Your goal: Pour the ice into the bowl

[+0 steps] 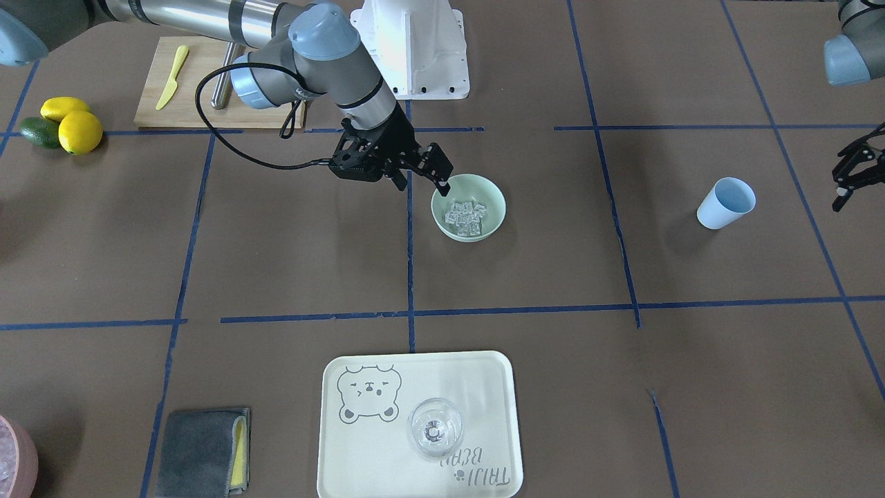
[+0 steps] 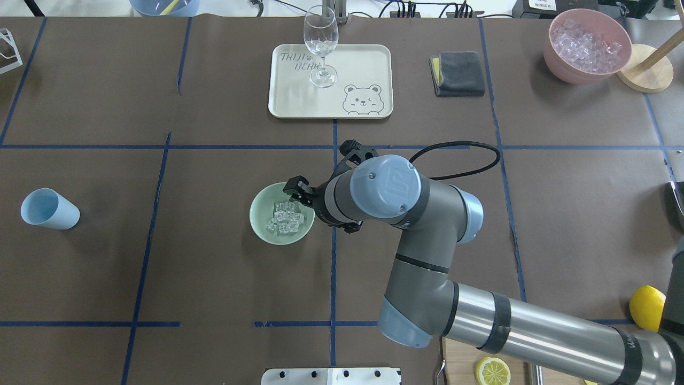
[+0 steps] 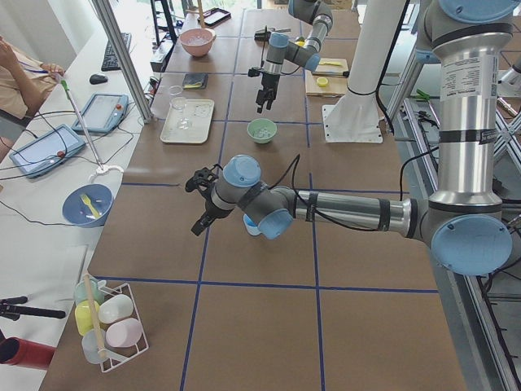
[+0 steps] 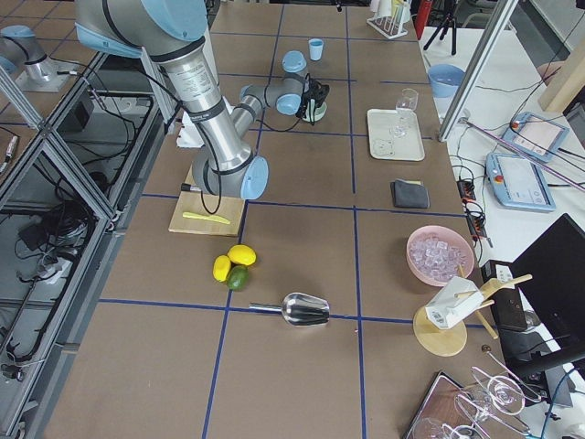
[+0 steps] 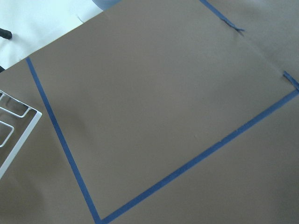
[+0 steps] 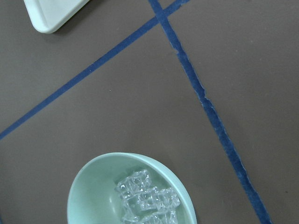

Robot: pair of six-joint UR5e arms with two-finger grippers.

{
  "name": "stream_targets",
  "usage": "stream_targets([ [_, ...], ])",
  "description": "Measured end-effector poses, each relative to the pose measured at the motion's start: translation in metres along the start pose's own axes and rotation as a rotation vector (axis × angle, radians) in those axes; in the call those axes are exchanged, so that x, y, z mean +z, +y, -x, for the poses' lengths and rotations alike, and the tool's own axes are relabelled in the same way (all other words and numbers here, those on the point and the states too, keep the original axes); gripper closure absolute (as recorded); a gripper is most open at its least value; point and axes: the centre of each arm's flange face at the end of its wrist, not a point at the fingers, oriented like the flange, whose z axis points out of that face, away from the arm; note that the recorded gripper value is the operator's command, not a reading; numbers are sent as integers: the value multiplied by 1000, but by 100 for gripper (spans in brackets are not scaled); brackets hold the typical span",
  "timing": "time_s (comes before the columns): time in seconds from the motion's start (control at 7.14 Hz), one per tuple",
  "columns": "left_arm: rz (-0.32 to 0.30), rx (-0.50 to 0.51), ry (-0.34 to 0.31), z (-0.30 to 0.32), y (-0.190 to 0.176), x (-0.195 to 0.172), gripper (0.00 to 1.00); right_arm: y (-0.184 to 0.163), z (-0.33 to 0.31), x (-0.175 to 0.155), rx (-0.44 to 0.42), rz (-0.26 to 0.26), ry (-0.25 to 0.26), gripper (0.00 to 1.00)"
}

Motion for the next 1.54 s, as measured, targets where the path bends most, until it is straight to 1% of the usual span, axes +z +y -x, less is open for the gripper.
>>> stream_targets([
  [0.14,1,-4,1,2,-3,-2,0,6,11,19,-36,-7,64,1],
  [0.28,0,-6,1,2,-4,-3,0,14,17,34,-88,-10,136,22],
  [0.42,-2,-6,1,2,-5,-4,0,21,16,43,-135,-8,190,63],
  [0.56,-3,-9,1,2,-5,-4,0,24,13,50,-167,-5,220,100],
  [0.7,-4,-11,1,2,-5,-4,0,26,10,55,-193,-1,239,100],
  [0.84,-4,-11,2,2,-6,-5,0,25,8,56,-211,3,244,100],
  [1.12,-6,-10,3,1,-6,-6,0,19,9,47,-217,16,233,100],
  [1.26,-7,-10,2,0,-4,-8,0,0,4,31,-200,37,220,100],
  [1.4,-8,-11,2,0,-2,-10,0,-27,-15,1,-184,63,198,100],
  [1.54,-6,-14,0,0,2,-11,0,-52,-44,-34,-193,81,175,100],
])
